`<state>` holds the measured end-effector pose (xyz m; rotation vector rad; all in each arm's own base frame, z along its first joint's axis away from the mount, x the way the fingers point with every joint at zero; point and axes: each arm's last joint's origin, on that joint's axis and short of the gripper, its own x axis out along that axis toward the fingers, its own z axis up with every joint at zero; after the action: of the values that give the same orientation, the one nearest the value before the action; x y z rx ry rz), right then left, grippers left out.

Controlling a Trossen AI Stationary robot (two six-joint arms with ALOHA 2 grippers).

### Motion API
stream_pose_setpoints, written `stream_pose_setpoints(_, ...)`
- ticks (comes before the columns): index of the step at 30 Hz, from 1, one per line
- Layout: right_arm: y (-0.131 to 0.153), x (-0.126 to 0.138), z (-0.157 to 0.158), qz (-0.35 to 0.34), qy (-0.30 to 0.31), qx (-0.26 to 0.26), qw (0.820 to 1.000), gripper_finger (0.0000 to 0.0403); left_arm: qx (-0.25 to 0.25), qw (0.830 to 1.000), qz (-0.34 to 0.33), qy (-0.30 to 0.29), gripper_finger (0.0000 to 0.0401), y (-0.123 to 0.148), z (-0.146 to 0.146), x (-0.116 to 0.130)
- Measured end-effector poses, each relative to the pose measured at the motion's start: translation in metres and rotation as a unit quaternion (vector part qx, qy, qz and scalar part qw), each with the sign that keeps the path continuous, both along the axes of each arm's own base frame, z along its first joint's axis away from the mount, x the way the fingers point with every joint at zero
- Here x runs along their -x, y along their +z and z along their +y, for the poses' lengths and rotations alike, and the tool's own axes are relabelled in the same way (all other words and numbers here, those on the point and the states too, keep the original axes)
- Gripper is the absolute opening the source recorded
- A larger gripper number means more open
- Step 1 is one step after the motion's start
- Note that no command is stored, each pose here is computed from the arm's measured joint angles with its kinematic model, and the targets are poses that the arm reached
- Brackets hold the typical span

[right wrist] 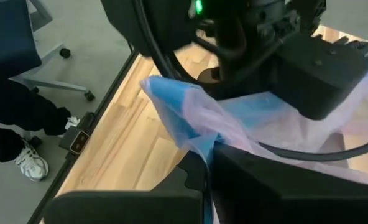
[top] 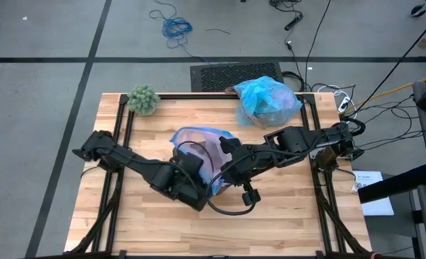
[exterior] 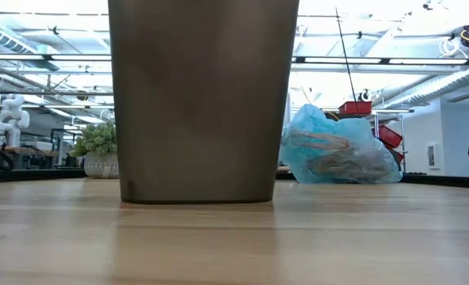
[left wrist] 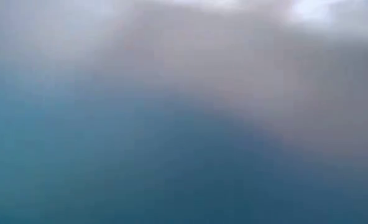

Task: Place trash/remove bag and relplace
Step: Insert the pink trash bag into the trash bin

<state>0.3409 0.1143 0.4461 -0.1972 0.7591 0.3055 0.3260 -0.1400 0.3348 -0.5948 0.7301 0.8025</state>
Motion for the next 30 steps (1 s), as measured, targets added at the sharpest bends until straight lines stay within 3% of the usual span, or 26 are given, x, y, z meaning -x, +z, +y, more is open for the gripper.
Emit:
stream_pose_setpoints(6, 0.001, 0.001, -0.002, -0.002, 0.0, 0.002, 1.0, 0.0, 0.031, 0.999, -0.034, -0.009, 0.0, 0.014, 0.0, 0.005)
stream_pose_setpoints(14, 0.004, 0.004, -0.003, -0.004, 0.003, 0.006, 1.0, 0.0, 0.094, 0.99, -0.08, -0.074, 0.0, 0.059, -0.013, 0.036)
stream_pose_setpoints(20, 0.004, 0.005, -0.003, -0.005, 0.004, 0.006, 1.0, 0.0, 0.127, 0.978, -0.133, -0.102, 0.0, 0.089, -0.02, 0.063)
stream_pose_setpoints(26, 0.004, 0.004, -0.004, -0.004, 0.003, 0.005, 1.0, 0.0, 0.171, 0.966, -0.17, -0.093, 0.0, 0.106, -0.024, 0.083)
stream_pose_setpoints(30, 0.004, 0.004, -0.004, -0.004, 0.001, 0.004, 1.0, 0.0, 0.181, 0.95, -0.235, -0.095, 0.0, 0.118, -0.035, 0.089)
